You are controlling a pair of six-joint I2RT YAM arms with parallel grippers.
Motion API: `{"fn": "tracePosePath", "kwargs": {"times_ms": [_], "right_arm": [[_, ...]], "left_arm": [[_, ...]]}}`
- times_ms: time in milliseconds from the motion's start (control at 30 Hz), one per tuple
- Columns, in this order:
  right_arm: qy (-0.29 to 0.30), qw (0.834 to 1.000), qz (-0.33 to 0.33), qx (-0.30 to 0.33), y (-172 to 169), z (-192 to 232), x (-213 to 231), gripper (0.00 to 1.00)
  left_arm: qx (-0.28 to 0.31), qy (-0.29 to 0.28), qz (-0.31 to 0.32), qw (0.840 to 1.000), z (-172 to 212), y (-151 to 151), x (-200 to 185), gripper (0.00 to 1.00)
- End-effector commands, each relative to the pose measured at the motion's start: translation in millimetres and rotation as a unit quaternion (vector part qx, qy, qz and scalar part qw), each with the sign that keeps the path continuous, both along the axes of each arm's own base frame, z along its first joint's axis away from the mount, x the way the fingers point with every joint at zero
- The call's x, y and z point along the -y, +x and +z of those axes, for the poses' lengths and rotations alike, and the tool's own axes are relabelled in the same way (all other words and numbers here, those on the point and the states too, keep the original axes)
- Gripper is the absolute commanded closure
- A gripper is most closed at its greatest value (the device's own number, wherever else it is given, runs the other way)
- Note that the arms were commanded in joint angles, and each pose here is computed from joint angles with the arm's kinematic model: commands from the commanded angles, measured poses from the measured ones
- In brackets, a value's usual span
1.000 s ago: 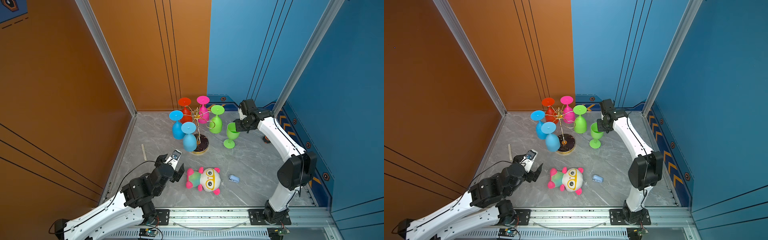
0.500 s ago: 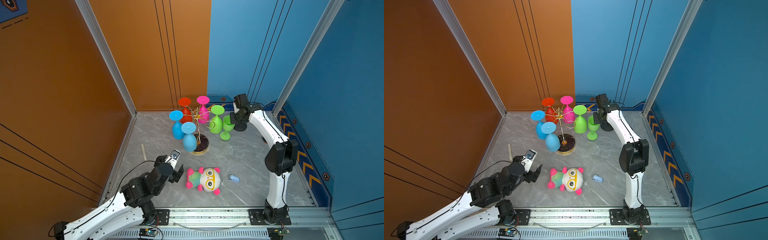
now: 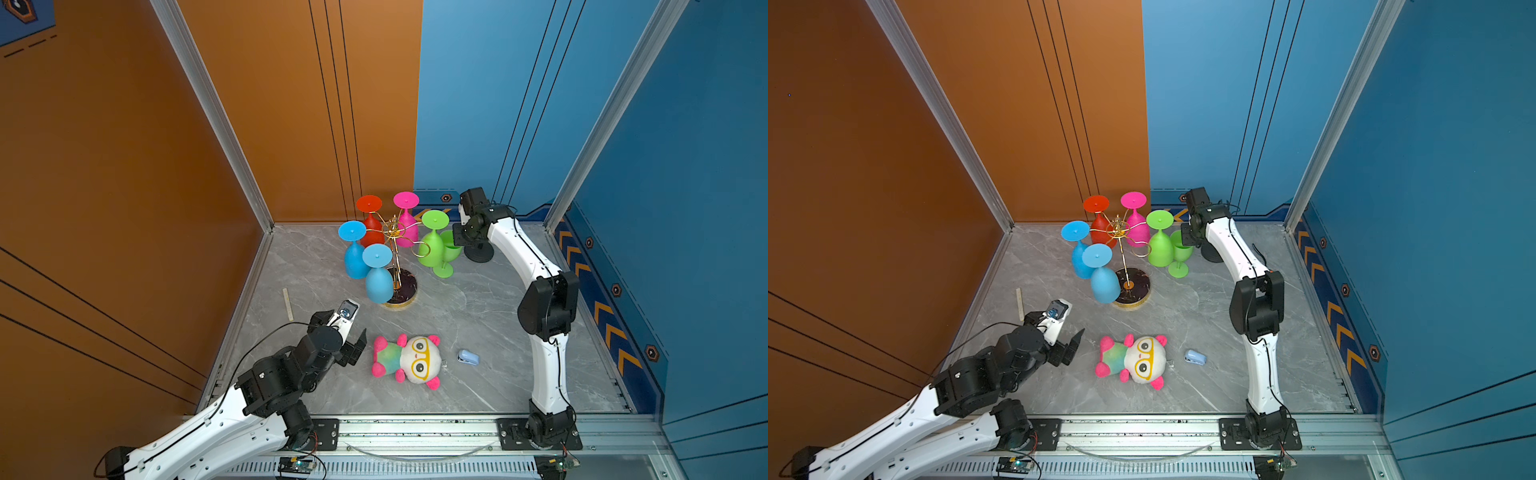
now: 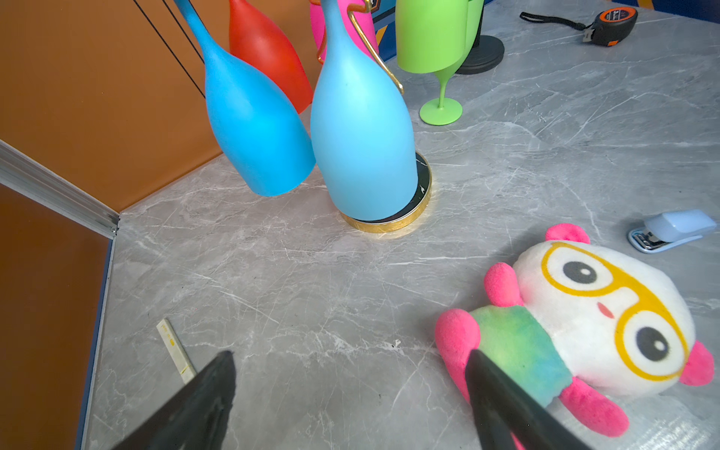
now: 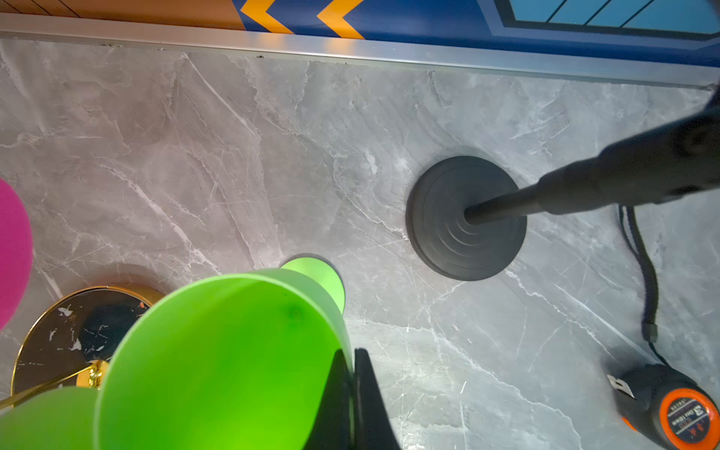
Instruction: Take the wine glass off the wine glass rack
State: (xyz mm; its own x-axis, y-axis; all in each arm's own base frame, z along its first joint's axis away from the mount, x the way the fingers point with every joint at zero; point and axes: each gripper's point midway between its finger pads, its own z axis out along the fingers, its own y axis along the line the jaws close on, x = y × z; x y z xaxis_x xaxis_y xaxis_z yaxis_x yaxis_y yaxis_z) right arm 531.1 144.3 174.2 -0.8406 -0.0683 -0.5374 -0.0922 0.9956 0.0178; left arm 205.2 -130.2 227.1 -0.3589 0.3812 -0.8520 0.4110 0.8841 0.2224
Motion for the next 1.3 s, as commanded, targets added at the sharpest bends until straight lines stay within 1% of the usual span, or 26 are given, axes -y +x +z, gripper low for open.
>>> {"fn": "tracePosePath", "kwargs": {"times_ms": [0, 200, 500, 933, 1267], "right_arm": [[0.005, 1.000, 0.005, 0.005, 4.1, 1.8, -8.5, 1.00], [0.003, 1.000, 0.010, 0.007, 5.7, 0.9, -14.4, 1.00], [0.000, 1.000, 0.017, 0.003, 6.8, -5.6, -19.8, 0.99], [-0.001, 1.000, 0.014, 0.004, 14.6, -12.4, -22.7, 0.89], [0.003, 1.000, 0.014, 0.003, 16.4, -10.9, -22.9, 0.77]], "left_arm": [[0.000, -0.006, -0.003, 1.000, 7.0, -1.4, -1.4, 0.08], [0.009, -0.021, -0.002, 1.000, 12.4, -3.8, -4.5, 0.08], [0.010, -0.017, 0.000, 1.000, 11.9, -3.3, -5.6, 0.08], [0.011, -0.015, -0.001, 1.000, 12.6, -3.2, -5.8, 0.08], [0.012, -0.015, -0.002, 1.000, 12.8, -3.3, -5.5, 0.08]]}}
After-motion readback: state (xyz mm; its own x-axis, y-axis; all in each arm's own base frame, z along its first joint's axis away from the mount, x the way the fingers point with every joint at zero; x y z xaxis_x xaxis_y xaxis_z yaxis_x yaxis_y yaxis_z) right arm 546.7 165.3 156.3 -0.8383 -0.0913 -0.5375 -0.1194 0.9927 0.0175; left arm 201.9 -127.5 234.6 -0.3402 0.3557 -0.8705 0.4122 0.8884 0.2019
